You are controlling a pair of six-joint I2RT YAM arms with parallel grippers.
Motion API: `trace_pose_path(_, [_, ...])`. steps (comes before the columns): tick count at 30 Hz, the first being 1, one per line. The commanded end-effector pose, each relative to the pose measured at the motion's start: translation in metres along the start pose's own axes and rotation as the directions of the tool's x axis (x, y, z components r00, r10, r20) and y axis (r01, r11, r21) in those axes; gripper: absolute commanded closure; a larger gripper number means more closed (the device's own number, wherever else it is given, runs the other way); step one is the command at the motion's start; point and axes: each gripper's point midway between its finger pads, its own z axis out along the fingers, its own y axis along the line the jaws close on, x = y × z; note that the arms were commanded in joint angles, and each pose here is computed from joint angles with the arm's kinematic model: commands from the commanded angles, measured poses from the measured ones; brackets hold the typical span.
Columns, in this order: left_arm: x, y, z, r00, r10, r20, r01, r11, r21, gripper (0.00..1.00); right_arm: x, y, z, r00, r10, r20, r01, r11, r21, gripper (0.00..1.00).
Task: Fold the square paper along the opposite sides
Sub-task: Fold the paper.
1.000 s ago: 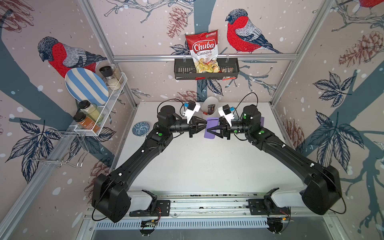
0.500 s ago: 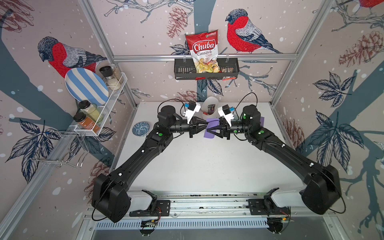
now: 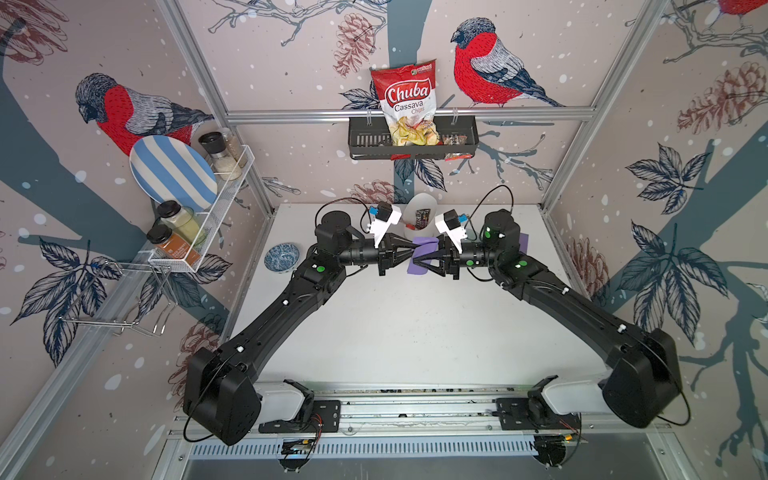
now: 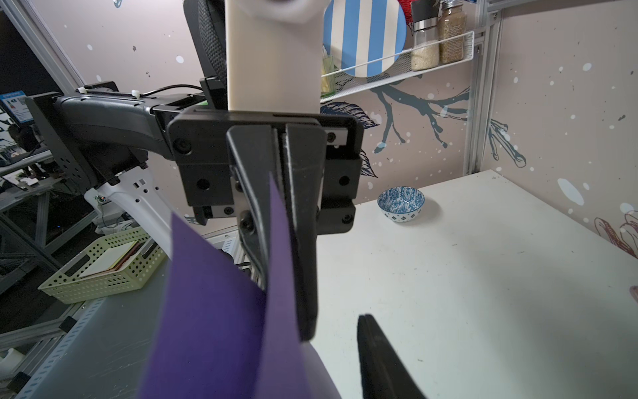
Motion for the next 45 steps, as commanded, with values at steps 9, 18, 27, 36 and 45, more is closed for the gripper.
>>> trace_pose_path(9, [-0.0048, -0.0032, 0.0002, 1.0, 0.03, 0.008, -0.03, 1.0, 0.009, 1.0, -0.0031, 0.0016, 0.0007, 1.0, -0.018, 0.008, 0.018, 1.0, -0.009, 0.64])
trace_pose_path(18, [-0.0034, -0.0023, 0.0007, 1.0, 0.024, 0.005, -0.024, 1.0, 0.01, 1.0, -0.0051, 0.0022, 0.0002, 1.0, -0.021, 0.014, 0.021, 1.0, -0.01, 0.65])
trace_pose_path(27, [-0.0033, -0.0013, 0.0007, 1.0, 0.024, 0.005, -0.024, 1.0, 0.007, 1.0, -0.0071, 0.0046, -0.0007, 0.999, -0.028, 0.018, 0.028, 1.0, -0.011, 0.63])
trace_pose_path(36, [-0.0035, -0.0023, 0.0008, 1.0, 0.025, 0.005, -0.025, 1.0, 0.008, 1.0, -0.0064, 0.0042, -0.0009, 0.999, -0.029, 0.017, 0.029, 1.0, -0.011, 0.66])
trace_pose_path(45, [-0.0029, -0.0021, 0.001, 1.0, 0.024, 0.004, -0.024, 1.0, 0.008, 1.0, -0.0078, 0.0055, -0.0016, 0.999, -0.033, 0.02, 0.033, 0.999, -0.012, 0.7])
